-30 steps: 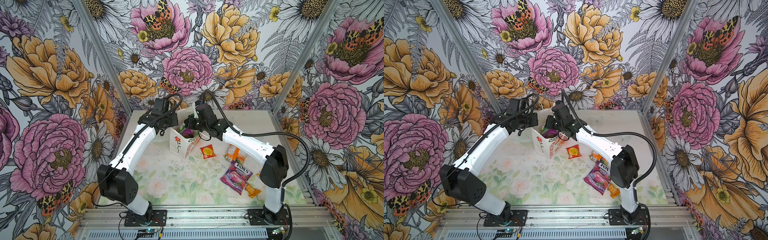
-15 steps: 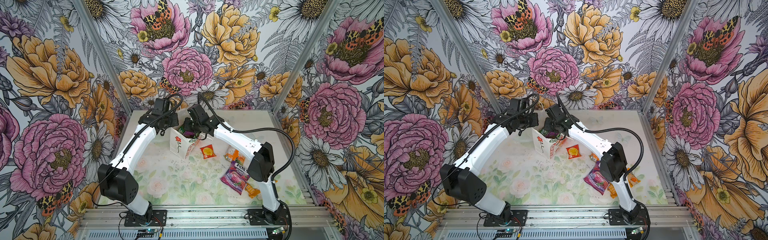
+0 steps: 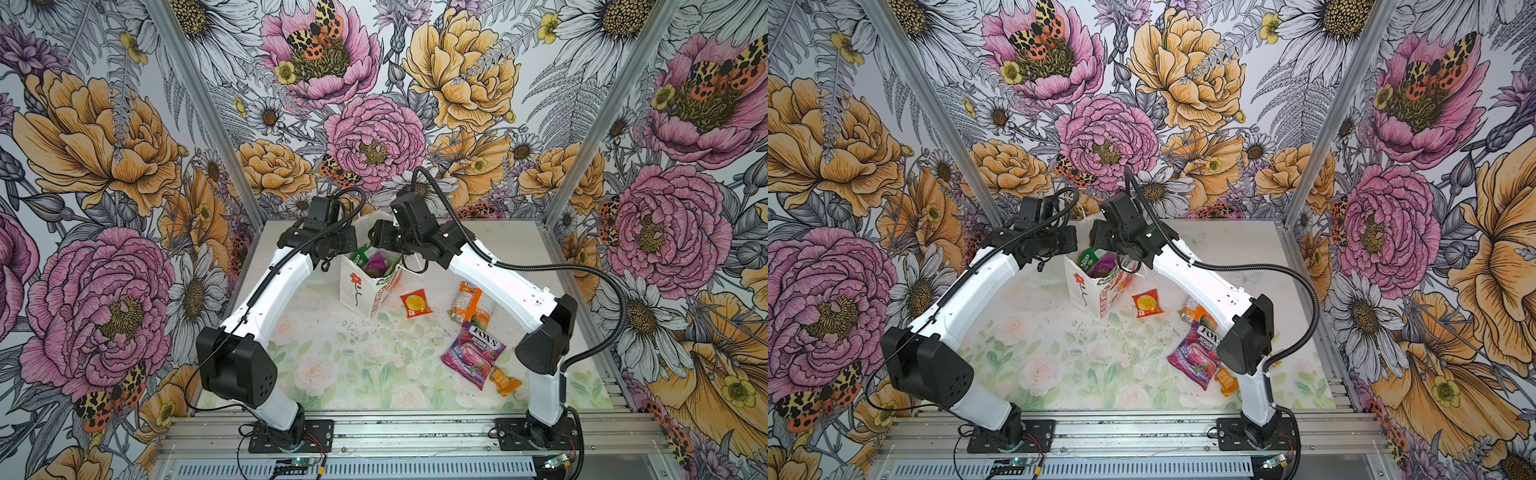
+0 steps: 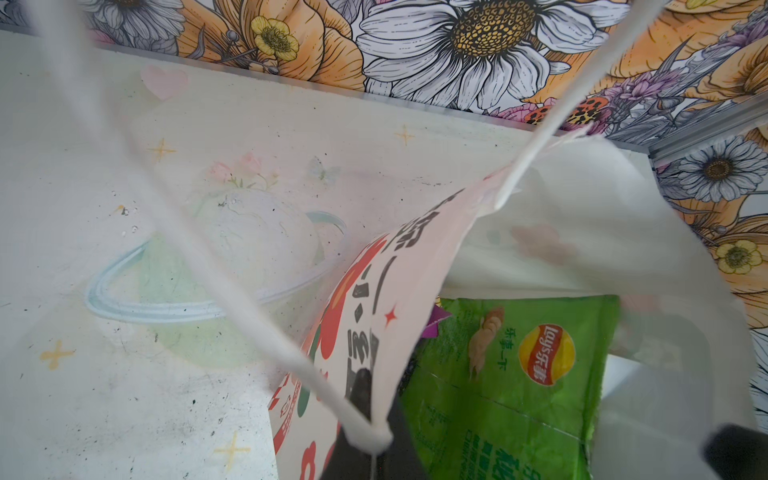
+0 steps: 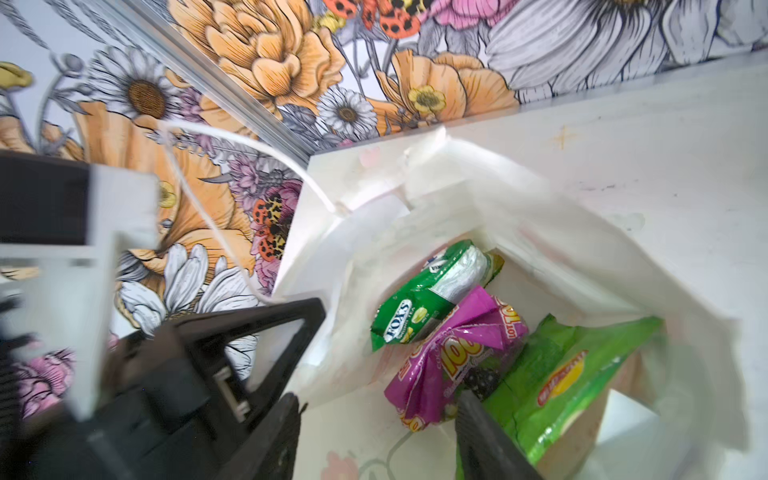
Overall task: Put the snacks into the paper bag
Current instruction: 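Open the right gripper and withdraw it from the paper bag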
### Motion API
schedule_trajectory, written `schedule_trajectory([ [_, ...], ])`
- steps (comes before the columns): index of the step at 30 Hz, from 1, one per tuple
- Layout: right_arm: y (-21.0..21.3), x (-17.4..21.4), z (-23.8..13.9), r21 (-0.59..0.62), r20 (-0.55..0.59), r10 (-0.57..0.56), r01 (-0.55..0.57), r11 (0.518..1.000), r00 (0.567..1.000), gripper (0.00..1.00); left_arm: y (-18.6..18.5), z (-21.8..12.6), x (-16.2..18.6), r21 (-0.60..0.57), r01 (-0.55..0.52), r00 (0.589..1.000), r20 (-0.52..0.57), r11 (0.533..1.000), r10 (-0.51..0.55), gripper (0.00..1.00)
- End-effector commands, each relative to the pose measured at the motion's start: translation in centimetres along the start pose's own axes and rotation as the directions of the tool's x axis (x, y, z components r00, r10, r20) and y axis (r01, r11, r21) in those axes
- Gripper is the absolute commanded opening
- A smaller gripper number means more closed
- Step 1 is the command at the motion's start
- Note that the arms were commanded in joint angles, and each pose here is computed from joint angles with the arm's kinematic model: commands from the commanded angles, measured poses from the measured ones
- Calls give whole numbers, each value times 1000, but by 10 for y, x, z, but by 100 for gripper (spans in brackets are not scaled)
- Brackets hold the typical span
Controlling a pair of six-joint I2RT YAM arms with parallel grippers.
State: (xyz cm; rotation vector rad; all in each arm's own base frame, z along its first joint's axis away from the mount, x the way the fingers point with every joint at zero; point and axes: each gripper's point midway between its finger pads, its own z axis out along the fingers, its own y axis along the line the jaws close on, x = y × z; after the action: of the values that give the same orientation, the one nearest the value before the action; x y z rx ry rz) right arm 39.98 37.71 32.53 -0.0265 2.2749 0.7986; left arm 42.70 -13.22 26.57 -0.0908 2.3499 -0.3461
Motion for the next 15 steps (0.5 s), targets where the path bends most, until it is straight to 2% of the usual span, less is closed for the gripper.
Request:
schedule_trajectory([
  [1,11,-19,-48,-33,76,-41,44,999,996,62,-8,-8,-23,17,-8,996,85,1000,6,0],
  [4,2,-21,-79,-14,110,-63,65,998,992,63,-9,-9,-23,18,-9,996,85,1000,7,0],
  [6,-17,-20,-98,20,127,-57,55,998,990,68,-8,-8,-22,13,-9,997,83,1000,8,0],
  [9,-59,-14,-124,95,152,-24,9,995,988,74,-9,-10,-22,15,-12,996,87,1000,10,0],
  [15,-148,15,-165,242,175,63,-105,965,982,76,-12,-13,-22,-7,-36,994,100,999,36,0],
])
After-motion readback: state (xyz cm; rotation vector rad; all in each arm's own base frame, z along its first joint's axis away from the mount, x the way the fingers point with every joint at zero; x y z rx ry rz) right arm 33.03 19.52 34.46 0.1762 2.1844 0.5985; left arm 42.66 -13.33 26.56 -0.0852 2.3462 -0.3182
